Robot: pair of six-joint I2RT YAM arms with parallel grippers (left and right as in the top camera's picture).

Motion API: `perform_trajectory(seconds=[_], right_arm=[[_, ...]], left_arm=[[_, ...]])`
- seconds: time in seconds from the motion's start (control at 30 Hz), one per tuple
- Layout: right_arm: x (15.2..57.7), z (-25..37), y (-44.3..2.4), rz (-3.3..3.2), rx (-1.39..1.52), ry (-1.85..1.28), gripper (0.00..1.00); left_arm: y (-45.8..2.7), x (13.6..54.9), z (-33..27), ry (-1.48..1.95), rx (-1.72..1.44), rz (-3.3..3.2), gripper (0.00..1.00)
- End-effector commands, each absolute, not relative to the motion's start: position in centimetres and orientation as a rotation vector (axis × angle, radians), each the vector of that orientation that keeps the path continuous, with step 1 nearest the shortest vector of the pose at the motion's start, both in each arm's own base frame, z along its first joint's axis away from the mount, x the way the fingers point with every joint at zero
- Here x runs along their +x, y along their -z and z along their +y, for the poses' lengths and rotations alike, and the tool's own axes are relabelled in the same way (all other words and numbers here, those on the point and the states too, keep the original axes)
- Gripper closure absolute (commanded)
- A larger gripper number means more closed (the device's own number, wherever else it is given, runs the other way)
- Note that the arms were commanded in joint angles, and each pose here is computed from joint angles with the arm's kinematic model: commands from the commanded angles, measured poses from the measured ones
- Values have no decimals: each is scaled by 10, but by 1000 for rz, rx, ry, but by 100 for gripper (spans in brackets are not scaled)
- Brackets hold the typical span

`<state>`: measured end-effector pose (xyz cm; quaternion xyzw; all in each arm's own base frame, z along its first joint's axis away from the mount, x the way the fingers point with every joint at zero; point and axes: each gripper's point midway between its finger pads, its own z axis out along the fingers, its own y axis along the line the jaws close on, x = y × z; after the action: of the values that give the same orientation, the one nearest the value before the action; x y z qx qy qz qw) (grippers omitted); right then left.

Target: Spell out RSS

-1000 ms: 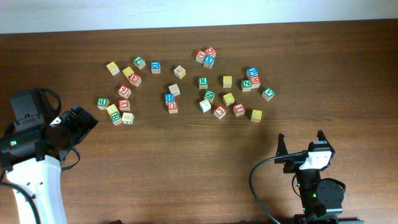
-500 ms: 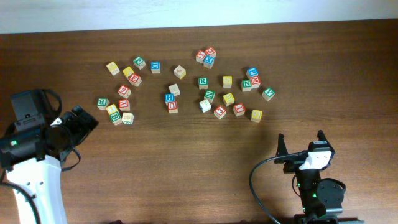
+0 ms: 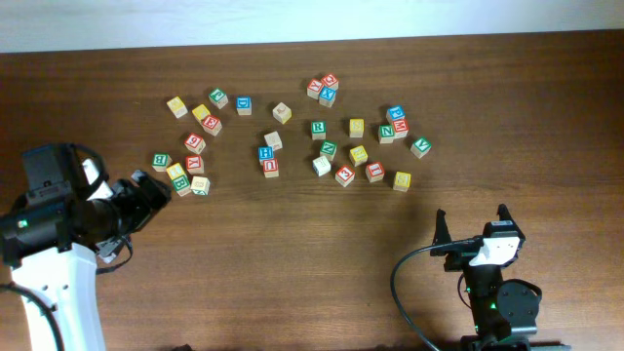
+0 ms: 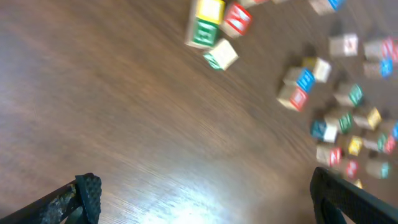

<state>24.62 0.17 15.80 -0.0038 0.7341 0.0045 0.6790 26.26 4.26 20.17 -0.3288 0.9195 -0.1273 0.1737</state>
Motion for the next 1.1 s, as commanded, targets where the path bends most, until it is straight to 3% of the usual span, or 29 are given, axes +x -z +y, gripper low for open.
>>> perform_trajectory(seconds=[0.0,0.23,0.47,0.53,0.77,1.07], right_arm=[[246,2,-156,1650,-5,-13,2],[246,2,-159,1634,-6,-15,2],[209,108,-184,1601,-169,-898,2],[204,113,-193,1586,-136,-1011,2],[169,110,-298,1141,-284,-977,2],[140,105,-411,1034,-379,-748,2]], left_arm=[[-199,262,20,439,-717,2688,1],[-198,262,11,436,-670,2708,1],[-198,265,21,360,-677,2694,1],[-198,265,21,360,-677,2694,1],[-198,265,21,359,-676,2693,1],[-198,265,21,359,-676,2693,1]])
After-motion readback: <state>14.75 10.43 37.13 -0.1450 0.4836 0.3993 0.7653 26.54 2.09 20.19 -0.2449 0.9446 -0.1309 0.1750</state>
